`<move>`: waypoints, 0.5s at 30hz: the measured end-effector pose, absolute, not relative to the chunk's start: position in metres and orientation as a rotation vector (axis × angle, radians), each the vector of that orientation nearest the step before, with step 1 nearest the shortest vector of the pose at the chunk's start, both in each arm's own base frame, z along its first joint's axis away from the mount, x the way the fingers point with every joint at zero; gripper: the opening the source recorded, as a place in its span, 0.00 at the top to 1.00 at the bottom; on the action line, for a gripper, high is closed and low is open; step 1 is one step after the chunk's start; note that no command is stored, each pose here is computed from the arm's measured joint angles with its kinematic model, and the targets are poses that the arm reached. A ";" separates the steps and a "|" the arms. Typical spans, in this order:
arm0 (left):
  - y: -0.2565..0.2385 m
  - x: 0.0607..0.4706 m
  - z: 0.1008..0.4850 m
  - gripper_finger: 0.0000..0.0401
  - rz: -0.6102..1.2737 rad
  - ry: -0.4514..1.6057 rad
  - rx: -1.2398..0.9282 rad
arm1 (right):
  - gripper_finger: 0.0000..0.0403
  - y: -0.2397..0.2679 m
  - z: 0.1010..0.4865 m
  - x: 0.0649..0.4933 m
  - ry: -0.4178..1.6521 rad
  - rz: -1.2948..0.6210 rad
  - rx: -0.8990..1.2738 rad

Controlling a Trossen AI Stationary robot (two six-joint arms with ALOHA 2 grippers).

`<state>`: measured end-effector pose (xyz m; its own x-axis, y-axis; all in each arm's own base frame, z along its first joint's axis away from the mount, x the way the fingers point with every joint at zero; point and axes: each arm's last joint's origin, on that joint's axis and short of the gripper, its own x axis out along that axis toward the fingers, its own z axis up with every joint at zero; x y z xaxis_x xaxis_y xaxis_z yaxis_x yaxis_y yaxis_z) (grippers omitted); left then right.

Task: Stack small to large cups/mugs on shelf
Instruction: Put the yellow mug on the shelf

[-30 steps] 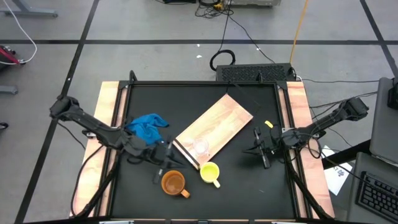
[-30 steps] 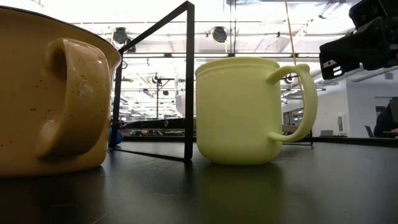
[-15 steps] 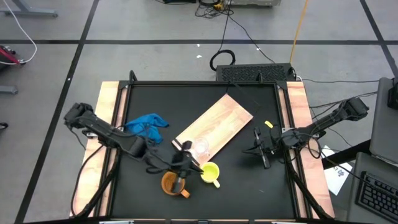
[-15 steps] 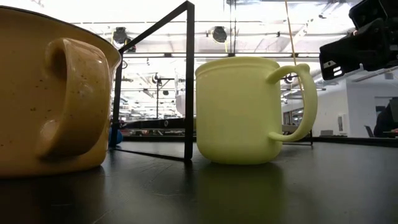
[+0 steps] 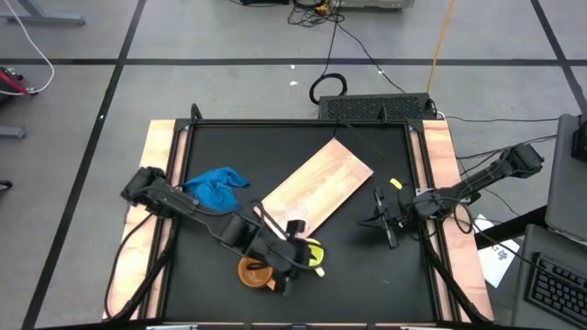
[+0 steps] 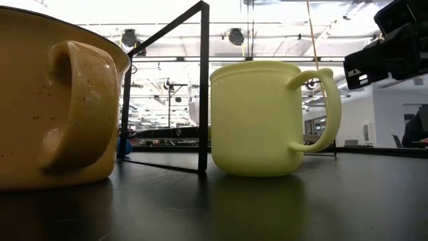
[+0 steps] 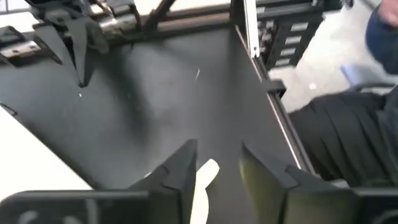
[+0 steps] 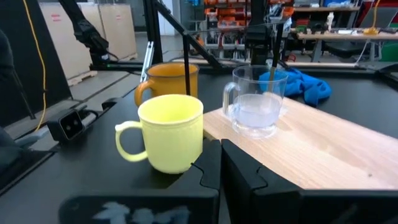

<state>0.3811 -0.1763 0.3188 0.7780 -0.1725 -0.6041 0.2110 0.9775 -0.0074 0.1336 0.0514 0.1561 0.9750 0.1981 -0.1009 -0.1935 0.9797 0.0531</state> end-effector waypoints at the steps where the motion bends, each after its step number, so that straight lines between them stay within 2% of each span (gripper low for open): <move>1: -0.178 0.383 0.318 0.64 -0.218 0.661 0.067 | 1.00 0.051 0.156 0.134 0.109 0.197 0.049; 8: -0.176 0.401 0.315 0.44 -0.350 0.738 0.014 | 1.00 0.051 0.154 0.133 0.137 0.192 0.102; 15: -0.169 0.417 0.306 0.40 -0.360 0.811 0.021 | 1.00 0.051 0.154 0.133 0.138 0.192 0.102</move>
